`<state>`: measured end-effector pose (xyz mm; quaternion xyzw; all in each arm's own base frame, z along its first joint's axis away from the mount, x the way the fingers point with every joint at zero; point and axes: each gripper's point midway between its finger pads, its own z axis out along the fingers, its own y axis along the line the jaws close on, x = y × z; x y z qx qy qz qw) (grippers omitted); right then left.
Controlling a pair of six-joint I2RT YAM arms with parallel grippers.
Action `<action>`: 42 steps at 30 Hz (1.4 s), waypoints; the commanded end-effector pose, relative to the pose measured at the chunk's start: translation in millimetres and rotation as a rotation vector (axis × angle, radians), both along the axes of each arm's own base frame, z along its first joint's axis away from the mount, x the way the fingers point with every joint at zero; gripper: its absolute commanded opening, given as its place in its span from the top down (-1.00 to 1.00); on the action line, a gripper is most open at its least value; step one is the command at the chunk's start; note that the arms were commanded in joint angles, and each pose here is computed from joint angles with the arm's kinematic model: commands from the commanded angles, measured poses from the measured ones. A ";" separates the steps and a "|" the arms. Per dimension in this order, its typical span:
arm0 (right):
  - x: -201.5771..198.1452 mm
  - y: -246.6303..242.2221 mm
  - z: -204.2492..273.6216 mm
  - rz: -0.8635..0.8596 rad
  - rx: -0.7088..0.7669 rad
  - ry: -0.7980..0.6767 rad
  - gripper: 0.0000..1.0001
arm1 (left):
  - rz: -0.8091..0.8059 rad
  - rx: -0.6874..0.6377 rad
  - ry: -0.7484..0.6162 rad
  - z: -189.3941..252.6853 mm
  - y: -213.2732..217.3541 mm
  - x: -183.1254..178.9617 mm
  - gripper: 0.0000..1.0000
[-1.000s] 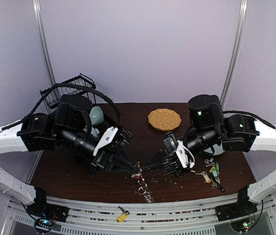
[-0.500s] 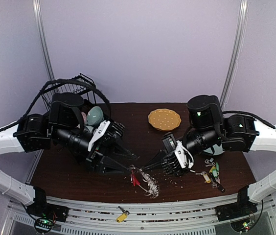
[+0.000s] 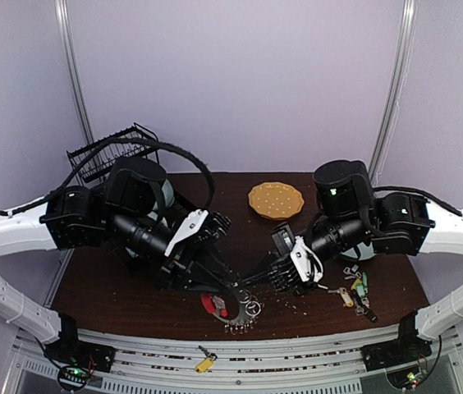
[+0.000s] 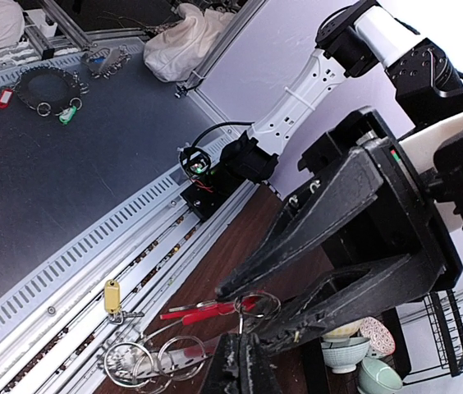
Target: Put the keys on the keyring
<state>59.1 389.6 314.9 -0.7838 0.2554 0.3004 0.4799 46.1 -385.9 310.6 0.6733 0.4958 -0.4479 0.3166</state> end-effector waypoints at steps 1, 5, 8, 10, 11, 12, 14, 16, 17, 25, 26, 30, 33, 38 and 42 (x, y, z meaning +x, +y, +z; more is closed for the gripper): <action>-0.2 2.5 17.7 -0.001 0.045 -0.023 1.00 | -0.048 -0.090 -0.011 23.2 7.0 -10.8 0.44; 0.2 3.7 19.3 -0.002 0.047 -0.018 1.00 | -0.052 -0.060 0.003 17.3 5.8 -11.0 0.58; 0.0 4.1 21.8 -0.003 0.055 -0.018 1.00 | -0.039 -0.033 0.004 11.3 4.4 -8.0 0.58; 0.1 4.1 23.5 -0.004 0.061 -0.018 1.00 | -0.028 -0.028 -0.002 9.2 3.5 -5.9 0.59; 0.0 3.9 24.0 -0.003 0.062 -0.017 1.00 | -0.030 -0.029 -0.003 9.6 3.4 -6.0 0.60; 0.3 4.0 23.4 -0.005 0.060 -0.017 1.00 | -0.030 -0.032 -0.005 10.4 3.2 -6.1 0.64; 0.2 3.8 23.1 -0.004 0.058 -0.016 1.00 | -0.027 -0.033 -0.008 11.2 2.4 -5.0 0.77; -0.4 3.7 22.5 -0.002 0.056 -0.015 1.00 | -0.022 -0.031 -0.010 11.1 1.2 -3.6 0.96; -0.2 3.5 22.6 -0.003 0.057 -0.015 1.00 | -0.018 -0.032 -0.012 11.2 0.7 -2.8 1.00; 0.0 2.9 23.5 -0.011 0.058 -0.007 1.00 | 0.046 -0.049 -0.041 13.2 1.2 6.8 1.00; 0.3 2.9 21.7 -0.010 0.055 -0.008 1.00 | 0.080 -0.079 -0.051 20.3 0.9 11.7 1.00; -1.2 2.4 16.6 -0.002 0.045 -0.001 1.00 | 0.188 -0.187 -0.090 44.5 4.1 26.5 1.00; -1.9 2.0 15.8 0.000 0.047 -0.002 1.00 | 0.235 -0.215 -0.093 51.2 7.8 32.3 1.00; -2.6 3.6 17.8 0.003 0.053 0.006 1.00 | 0.246 -0.196 -0.071 43.5 6.4 33.9 1.00; 17.0 9.1 42.5 -0.131 0.152 0.095 1.00 | 0.243 -0.237 -0.121 44.2 19.4 30.5 0.87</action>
